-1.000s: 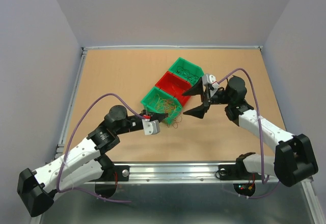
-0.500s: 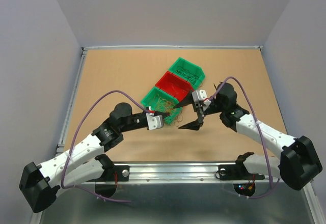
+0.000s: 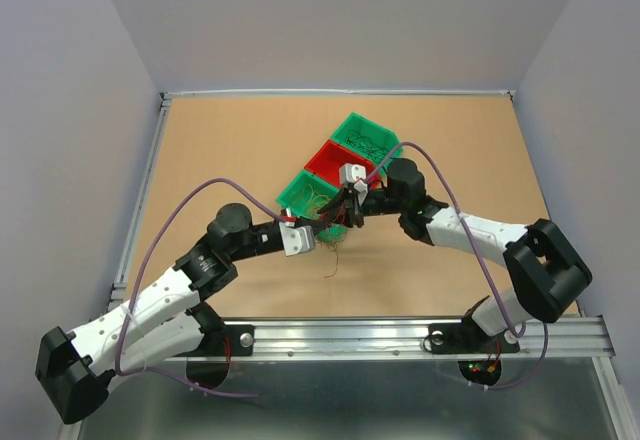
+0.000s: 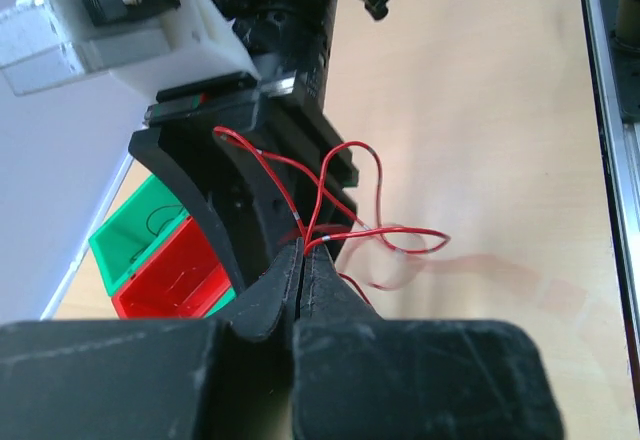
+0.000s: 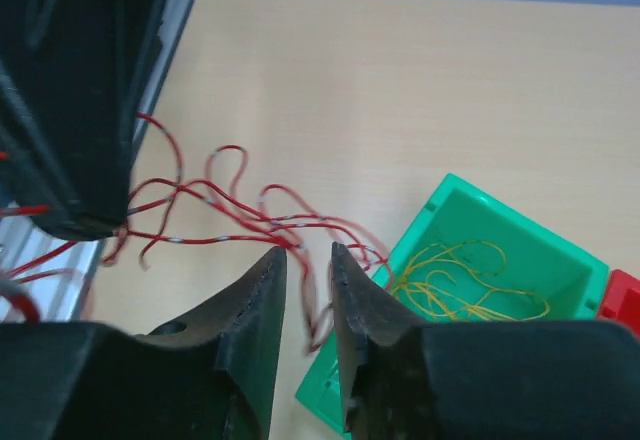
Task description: Untangle the cables
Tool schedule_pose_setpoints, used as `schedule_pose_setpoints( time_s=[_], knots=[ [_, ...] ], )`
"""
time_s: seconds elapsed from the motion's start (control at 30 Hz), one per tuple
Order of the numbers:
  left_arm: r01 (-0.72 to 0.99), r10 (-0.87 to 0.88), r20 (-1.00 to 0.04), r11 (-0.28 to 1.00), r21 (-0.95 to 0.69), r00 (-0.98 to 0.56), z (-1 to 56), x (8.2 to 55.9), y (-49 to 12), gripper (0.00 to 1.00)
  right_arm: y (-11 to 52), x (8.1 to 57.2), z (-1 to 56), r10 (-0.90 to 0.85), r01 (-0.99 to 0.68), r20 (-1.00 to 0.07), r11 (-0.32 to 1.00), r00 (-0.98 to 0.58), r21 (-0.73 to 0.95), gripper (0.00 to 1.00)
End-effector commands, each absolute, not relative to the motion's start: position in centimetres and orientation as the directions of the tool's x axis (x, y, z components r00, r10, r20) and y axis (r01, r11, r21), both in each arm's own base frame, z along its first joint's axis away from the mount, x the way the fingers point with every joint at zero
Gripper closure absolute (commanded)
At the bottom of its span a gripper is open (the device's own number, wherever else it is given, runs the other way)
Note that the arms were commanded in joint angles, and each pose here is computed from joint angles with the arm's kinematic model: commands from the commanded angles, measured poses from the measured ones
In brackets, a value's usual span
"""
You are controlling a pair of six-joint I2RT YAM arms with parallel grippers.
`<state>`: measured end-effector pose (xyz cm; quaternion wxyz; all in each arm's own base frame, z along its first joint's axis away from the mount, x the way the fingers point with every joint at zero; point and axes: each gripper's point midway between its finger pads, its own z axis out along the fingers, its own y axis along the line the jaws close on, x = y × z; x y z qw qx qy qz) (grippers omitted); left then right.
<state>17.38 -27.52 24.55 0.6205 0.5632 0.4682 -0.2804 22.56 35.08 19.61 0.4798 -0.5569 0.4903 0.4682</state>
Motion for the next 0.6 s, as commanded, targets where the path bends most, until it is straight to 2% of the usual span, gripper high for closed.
schedule_pose_setpoints(
  time_s=[0.0, 0.03, 0.07, 0.2, 0.27, 0.3, 0.37, 0.4, 0.47, 0.53, 0.57],
  knots=[
    [0.843, 0.073, -0.877, 0.250, 0.476, 0.474, 29.4, 17.1, -27.4, 1.00, 36.4, 25.6, 24.9, 0.022, -0.979, -0.980, 0.063, 0.196, -0.194, 0.79],
    [0.843, 0.067, -0.879, 0.255, 0.473, 0.472, 29.4, 17.0, -27.2, 1.00, 36.3, 25.9, 24.9, 0.023, -0.977, -0.980, 0.088, 0.195, -0.193, 0.97],
    [0.839, 0.064, -0.878, 0.268, 0.473, 0.474, 29.6, 17.1, -27.1, 1.00, 36.2, 26.1, 25.0, 0.023, -0.976, -0.981, 0.106, 0.193, -0.190, 0.99],
    [0.794, 0.024, -0.877, 0.411, 0.447, 0.481, 31.5, 18.5, -25.6, 1.00, 35.5, 27.8, 24.7, 0.001, -0.958, -0.982, 0.223, 0.187, -0.182, 1.00],
    [0.754, 0.004, -0.874, 0.503, 0.422, 0.486, 32.7, 19.6, -24.4, 1.00, 34.5, 30.1, 24.4, -0.024, -0.917, -0.984, 0.360, 0.175, -0.172, 0.99],
    [0.692, -0.011, -0.867, 0.608, 0.390, 0.499, 34.2, 20.9, -23.0, 1.00, 34.1, 31.0, 24.2, -0.035, -0.899, -0.985, 0.406, 0.167, -0.167, 0.99],
    [0.606, -0.040, -0.872, 0.734, 0.306, 0.488, 35.3, 22.6, -20.4, 1.00, 33.2, 32.6, 24.2, -0.031, -0.870, -0.989, 0.474, 0.142, -0.139, 0.99],
    [0.506, -0.065, -0.864, 0.832, 0.229, 0.498, 36.7, 23.9, -18.0, 1.00, 32.2, 34.2, 23.6, -0.029, -0.850, -0.994, 0.516, 0.108, -0.107, 1.00],
    [0.343, -0.078, -0.868, 0.933, 0.110, 0.491, 37.2, 26.0, -13.6, 1.00, 30.8, 36.7, 24.4, 0.039, -0.806, -0.999, 0.591, 0.033, -0.003, 0.99],
    [0.218, -0.147, -0.856, 0.975, -0.041, 0.495, 38.0, 27.2, -9.6, 1.00, 27.4, 40.2, 24.2, 0.165, -0.707, -0.983, 0.685, -0.085, 0.176, 0.99],
    [0.163, -0.177, -0.849, 0.981, -0.109, 0.498, 38.1, 28.0, -7.3, 1.00, 23.9, 42.7, 24.4, 0.233, -0.622, -0.968, 0.745, -0.093, 0.239, 1.00]
  ],
)
